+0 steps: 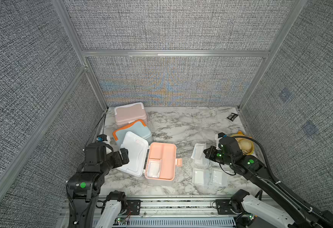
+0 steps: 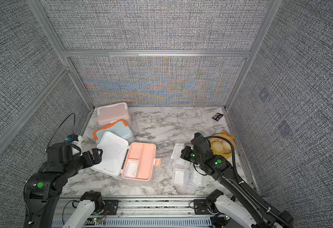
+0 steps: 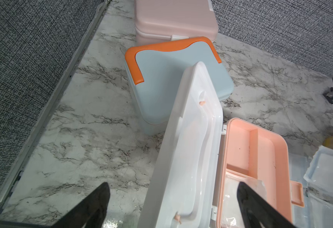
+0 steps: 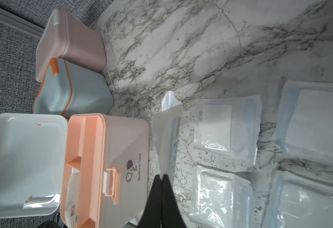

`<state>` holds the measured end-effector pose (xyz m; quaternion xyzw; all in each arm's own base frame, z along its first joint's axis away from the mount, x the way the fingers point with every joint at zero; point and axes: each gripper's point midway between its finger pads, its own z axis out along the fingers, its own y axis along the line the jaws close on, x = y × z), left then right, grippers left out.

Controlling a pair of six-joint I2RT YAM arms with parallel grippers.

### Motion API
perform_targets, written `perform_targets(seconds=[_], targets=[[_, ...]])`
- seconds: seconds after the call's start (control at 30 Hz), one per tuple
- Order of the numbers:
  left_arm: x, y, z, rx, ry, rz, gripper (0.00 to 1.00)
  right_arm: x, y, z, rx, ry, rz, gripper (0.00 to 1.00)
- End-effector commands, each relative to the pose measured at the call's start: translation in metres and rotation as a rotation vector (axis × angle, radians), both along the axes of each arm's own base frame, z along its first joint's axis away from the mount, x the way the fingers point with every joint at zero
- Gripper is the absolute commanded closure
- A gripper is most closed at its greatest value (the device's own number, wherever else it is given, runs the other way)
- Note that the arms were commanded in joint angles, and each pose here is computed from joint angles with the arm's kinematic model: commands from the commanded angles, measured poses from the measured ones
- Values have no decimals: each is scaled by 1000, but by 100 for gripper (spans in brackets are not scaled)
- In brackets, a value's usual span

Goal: Open first aid kits and take out gauze
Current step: Place the gauze at the center of the board.

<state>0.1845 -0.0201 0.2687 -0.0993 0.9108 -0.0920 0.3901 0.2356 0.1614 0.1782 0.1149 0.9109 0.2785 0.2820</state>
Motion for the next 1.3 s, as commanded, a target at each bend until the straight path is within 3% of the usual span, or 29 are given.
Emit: perform_targets(seconds=[0.0, 0.5, 1.27], targets=[[3, 0, 6, 6, -34, -4, 1, 6, 15, -4, 58, 8, 42, 100], [-1, -3, 10, -5, -60, -20, 0, 41, 66, -64, 106, 159, 131, 100], [-4, -8, 15, -35, -73, -42, 0, 51, 61, -134, -40, 309, 105, 100]])
